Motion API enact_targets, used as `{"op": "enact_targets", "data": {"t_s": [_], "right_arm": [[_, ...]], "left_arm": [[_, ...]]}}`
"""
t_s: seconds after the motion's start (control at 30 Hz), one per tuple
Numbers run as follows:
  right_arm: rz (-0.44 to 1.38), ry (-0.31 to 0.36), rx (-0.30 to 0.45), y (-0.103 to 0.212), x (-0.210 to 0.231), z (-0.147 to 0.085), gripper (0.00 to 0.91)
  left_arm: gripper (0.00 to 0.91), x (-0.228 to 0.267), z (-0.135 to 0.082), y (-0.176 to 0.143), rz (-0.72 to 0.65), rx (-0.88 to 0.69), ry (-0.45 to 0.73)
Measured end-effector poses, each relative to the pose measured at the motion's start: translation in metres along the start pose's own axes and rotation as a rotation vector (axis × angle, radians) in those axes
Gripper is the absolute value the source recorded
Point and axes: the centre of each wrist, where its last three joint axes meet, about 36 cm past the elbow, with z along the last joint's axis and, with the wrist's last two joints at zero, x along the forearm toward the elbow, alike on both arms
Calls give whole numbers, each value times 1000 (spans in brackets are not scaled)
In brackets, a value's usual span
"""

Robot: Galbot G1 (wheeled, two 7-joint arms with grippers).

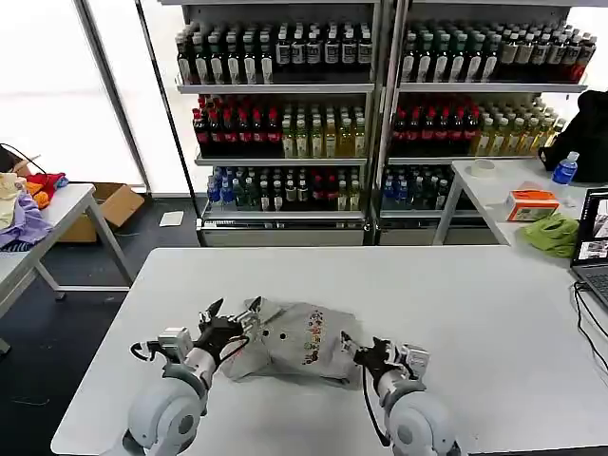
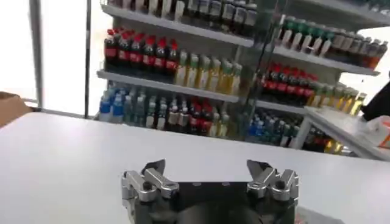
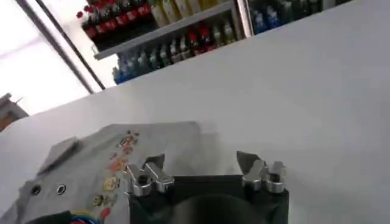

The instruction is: Fold and organize the clothes.

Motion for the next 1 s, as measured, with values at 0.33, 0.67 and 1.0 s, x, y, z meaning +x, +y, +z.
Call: {"op": "enact_targets", "data": {"t_s": [0.33, 0.67, 1.0], "right_arm": [[-36, 41, 6, 10, -13, 9, 0], [-33, 34, 42, 3, -12, 5, 0], [36, -20, 148, -41, -15, -25, 0]], "left_arm": [[907, 2, -1, 10, -43, -5, 19], [907, 5, -4, 13, -59, -2, 14], [907, 9, -7, 11, -58, -1, 8]]}}
